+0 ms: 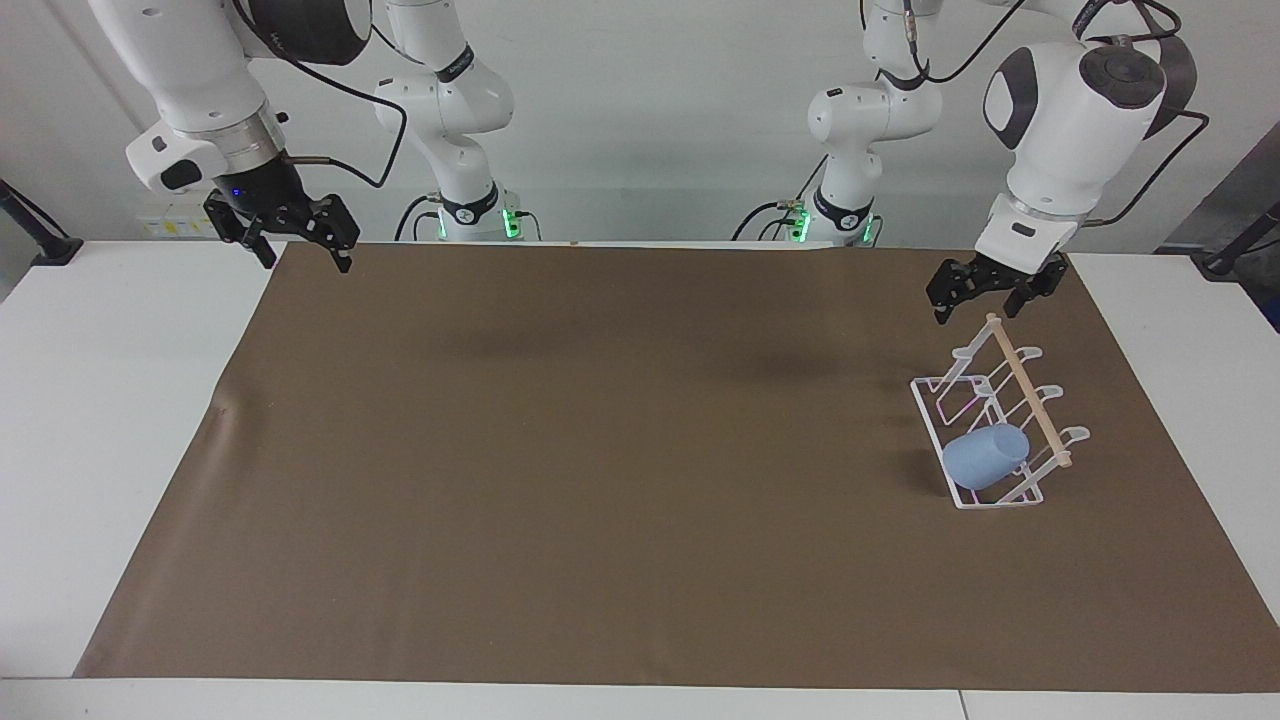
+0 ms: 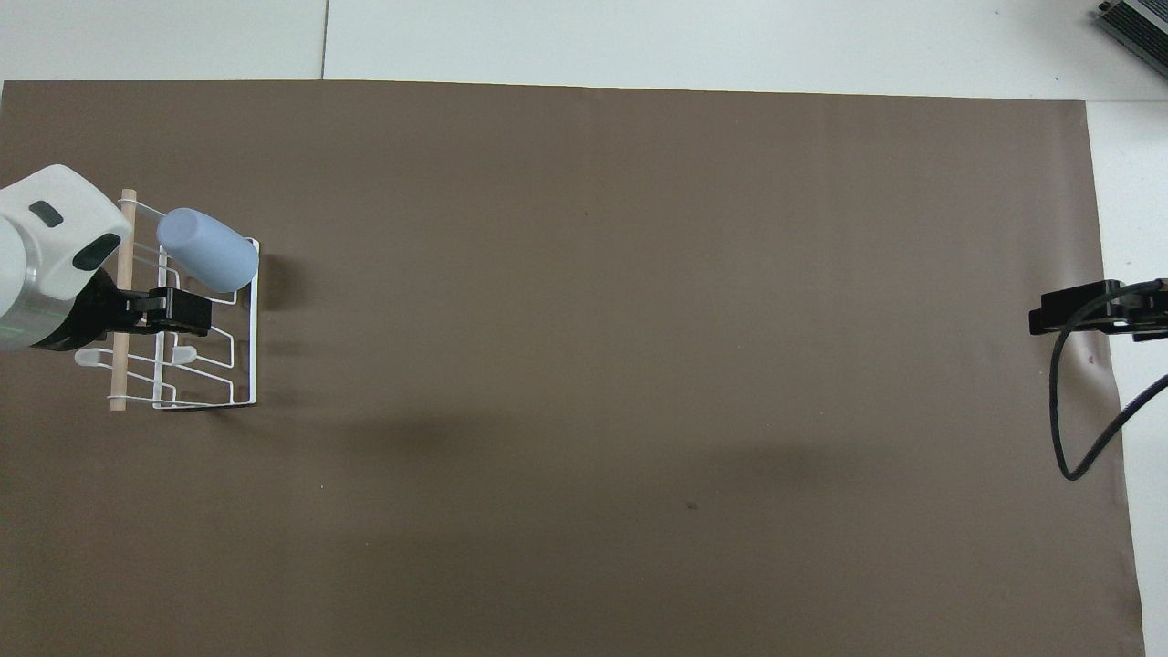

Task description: Hang cup on cup holder

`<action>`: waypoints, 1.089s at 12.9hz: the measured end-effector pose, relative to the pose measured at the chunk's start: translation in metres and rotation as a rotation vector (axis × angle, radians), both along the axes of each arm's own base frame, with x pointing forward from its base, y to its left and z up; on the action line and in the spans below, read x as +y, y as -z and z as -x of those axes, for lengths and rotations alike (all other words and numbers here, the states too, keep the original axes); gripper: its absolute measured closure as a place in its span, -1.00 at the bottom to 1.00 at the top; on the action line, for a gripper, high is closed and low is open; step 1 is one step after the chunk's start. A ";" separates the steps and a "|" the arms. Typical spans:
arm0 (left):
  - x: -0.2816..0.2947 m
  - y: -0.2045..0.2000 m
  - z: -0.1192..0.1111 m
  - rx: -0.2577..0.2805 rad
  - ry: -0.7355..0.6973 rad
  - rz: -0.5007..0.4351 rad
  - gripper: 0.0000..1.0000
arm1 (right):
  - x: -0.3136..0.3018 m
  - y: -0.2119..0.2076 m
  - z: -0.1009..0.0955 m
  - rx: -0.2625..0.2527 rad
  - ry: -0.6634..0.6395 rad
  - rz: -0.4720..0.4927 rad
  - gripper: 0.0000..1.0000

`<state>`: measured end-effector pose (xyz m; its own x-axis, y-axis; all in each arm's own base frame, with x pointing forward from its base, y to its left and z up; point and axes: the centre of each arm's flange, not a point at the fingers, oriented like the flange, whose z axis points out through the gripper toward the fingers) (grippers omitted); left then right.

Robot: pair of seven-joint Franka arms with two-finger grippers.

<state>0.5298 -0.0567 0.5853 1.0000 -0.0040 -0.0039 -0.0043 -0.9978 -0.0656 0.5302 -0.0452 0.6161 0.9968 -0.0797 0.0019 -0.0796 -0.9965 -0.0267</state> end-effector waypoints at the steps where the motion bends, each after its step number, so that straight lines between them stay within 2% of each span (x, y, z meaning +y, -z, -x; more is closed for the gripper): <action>1: 0.000 -0.012 -0.002 -0.007 0.010 0.002 -1.00 | 0.000 0.000 0.000 0.000 0.000 0.000 -1.00; 6: 0.004 -0.010 -0.011 -0.001 0.085 0.010 -1.00 | 0.000 0.000 0.000 0.000 0.000 0.000 -1.00; 14: -0.014 -0.025 -0.006 0.006 0.112 0.051 -1.00 | 0.000 0.000 0.000 0.000 0.001 0.000 -1.00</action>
